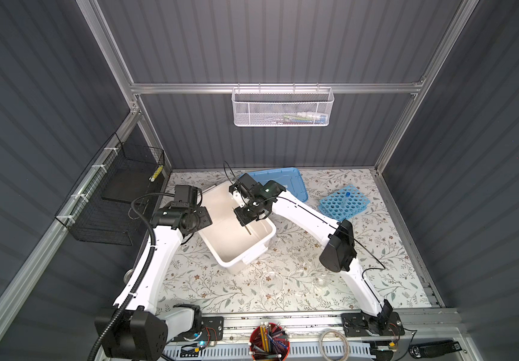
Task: Organize the chemistry lab equipment
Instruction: 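Lower the tweezers into the white bin with the right gripper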
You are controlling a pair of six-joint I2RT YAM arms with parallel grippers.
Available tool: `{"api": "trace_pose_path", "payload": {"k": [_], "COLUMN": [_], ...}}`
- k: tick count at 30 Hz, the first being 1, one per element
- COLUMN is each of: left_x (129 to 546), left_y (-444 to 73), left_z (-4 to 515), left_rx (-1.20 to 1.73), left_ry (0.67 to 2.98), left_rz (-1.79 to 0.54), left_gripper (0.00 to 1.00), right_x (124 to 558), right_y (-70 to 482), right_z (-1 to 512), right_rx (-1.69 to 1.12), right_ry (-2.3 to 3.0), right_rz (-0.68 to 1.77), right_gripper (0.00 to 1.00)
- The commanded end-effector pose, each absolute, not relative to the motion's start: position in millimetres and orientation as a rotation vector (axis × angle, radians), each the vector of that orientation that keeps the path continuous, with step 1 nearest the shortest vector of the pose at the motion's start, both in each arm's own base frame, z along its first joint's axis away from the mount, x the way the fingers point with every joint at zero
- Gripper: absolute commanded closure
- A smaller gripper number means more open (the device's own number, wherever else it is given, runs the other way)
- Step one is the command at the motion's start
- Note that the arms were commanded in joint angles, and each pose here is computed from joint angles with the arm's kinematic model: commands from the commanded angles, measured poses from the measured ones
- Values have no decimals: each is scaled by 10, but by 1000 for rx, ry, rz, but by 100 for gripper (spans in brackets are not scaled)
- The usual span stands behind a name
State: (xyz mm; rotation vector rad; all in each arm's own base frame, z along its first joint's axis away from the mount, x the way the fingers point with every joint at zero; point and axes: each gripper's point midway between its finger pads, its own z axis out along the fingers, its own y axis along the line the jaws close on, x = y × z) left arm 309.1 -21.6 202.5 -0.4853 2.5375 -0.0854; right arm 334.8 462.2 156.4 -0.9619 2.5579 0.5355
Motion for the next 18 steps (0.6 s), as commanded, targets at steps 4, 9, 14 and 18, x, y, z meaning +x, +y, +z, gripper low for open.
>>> {"api": "trace_pose_path", "payload": {"k": [4,9,14,18], "left_x": [3223,3245,3239,3184], "left_y": [-322,-330,-228,-197], "left_z": [2046,2197,2266,2325], "left_rx": [-415,-427,-422,-452], "left_ry": [2591,2572,2571,2589], "left_rz": [-153,-191,-123,-108], "left_gripper": [32,32,32,32], "right_x": [3300,3284,3326,3331], "right_y": [4541,4513,4545,4617], "right_z": [1454,1527,1448,1486], "right_rx": [-993,-1001,-1011,-980], "right_ry": [2617,2616,2597,2597], "right_rz": [544,545,538,582], "right_gripper": [100,100,100,100]}}
